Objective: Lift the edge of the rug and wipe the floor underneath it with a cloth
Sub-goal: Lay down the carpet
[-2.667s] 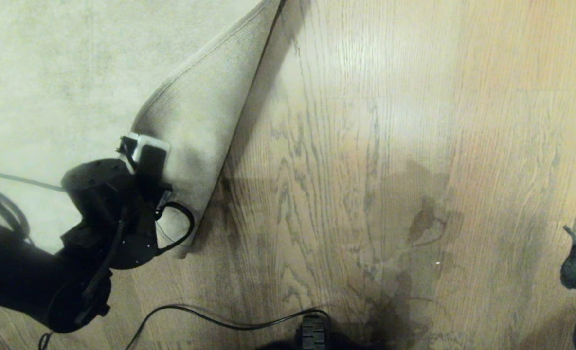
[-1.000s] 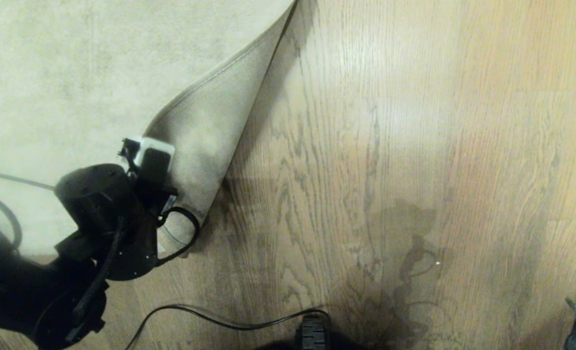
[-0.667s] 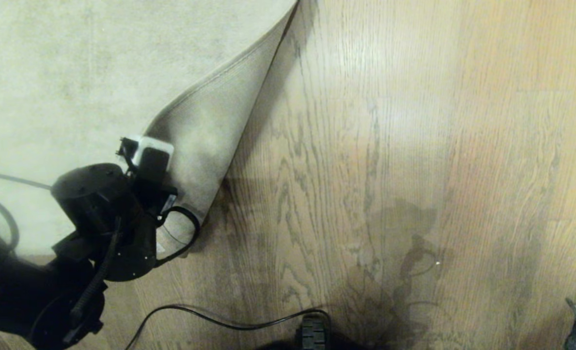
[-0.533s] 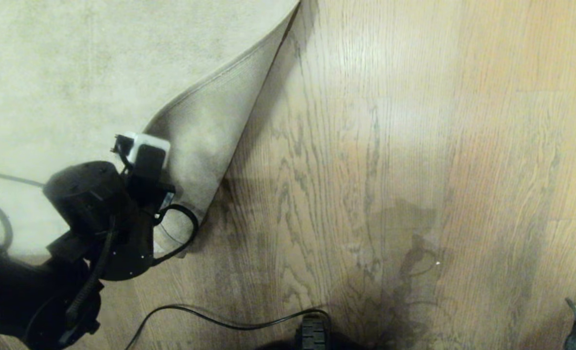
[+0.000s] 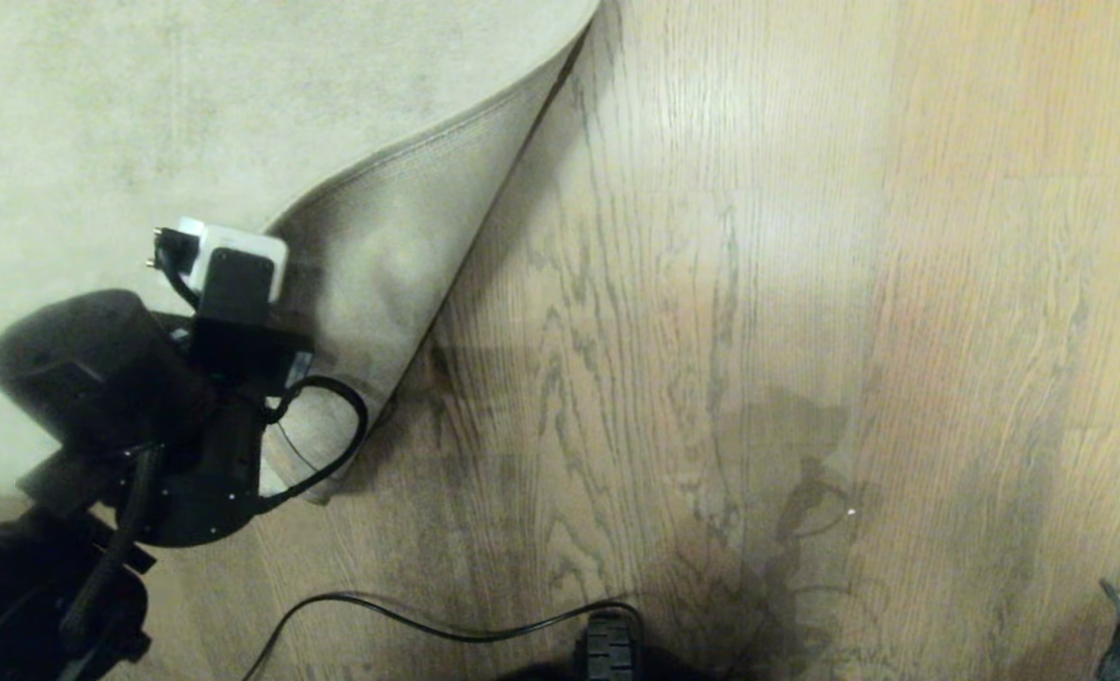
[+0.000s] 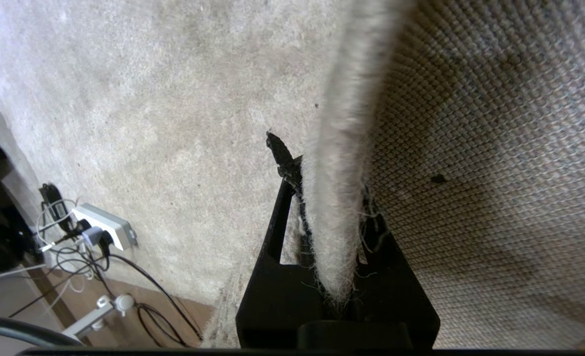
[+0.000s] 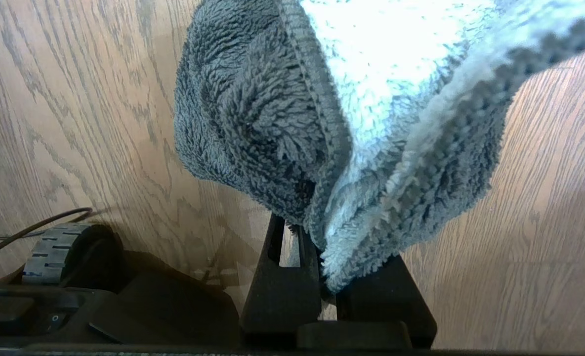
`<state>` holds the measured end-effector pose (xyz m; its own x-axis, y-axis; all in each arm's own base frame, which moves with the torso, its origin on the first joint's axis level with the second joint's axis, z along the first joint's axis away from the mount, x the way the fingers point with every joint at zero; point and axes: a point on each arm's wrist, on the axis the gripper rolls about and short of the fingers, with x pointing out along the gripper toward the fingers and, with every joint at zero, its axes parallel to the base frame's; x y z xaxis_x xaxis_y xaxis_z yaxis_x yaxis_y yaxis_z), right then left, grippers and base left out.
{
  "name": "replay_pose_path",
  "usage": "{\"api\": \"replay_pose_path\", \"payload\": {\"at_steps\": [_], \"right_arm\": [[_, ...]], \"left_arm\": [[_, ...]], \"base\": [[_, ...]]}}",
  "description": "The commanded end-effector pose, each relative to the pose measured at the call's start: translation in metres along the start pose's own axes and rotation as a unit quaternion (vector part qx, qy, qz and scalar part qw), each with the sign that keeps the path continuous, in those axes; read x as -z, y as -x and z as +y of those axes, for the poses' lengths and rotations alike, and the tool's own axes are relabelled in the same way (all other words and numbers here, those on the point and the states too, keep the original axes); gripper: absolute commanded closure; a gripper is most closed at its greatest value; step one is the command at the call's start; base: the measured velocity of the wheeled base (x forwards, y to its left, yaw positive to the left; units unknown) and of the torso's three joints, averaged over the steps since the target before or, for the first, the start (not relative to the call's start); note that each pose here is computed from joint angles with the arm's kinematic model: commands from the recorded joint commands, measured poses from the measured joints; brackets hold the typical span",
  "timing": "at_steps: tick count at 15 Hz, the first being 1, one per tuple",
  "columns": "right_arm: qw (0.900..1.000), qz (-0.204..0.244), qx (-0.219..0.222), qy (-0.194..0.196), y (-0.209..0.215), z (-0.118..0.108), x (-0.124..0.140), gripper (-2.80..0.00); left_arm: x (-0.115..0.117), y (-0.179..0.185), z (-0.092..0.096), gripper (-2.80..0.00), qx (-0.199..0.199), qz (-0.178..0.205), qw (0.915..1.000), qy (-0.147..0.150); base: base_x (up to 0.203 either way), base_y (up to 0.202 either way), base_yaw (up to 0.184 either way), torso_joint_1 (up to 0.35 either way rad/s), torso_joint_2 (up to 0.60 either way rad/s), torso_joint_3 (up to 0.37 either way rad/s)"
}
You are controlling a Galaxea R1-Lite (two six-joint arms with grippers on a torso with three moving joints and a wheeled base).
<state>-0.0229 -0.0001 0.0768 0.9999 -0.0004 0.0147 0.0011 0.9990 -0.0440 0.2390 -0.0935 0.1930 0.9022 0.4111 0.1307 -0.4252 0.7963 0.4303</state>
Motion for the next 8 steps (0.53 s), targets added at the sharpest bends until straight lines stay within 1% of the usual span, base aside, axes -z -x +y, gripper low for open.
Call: {"api": "replay_pose_path", "payload": {"at_steps": [1, 4, 8], "right_arm": [[1.0, 0.001, 0.0, 0.0, -0.0002, 0.0, -0.0001, 0.0], [1.0, 0.001, 0.0, 0.0, -0.0002, 0.0, -0.0001, 0.0], [1.0, 0.001, 0.0, 0.0, -0.0002, 0.0, -0.0001, 0.0]], "left_arm": [[-0.0084, 0.0045, 0.006, 0.0, -0.004, -0.014, 0.9997, 0.019], [-0.0115, 0.0096, 0.002, 0.0, 0.009, -0.02, 0.9994, 0.025], [-0.0129, 0.0138, 0.0022, 0.0, 0.014, -0.023, 0.999, 0.036]], "base": [[0.0, 0.0, 0.0, 0.0, 0.0, 0.0], [0.0, 0.0, 0.0, 0.0, 0.0, 0.0], [0.0, 0.0, 0.0, 0.0, 0.0, 0.0]]}}
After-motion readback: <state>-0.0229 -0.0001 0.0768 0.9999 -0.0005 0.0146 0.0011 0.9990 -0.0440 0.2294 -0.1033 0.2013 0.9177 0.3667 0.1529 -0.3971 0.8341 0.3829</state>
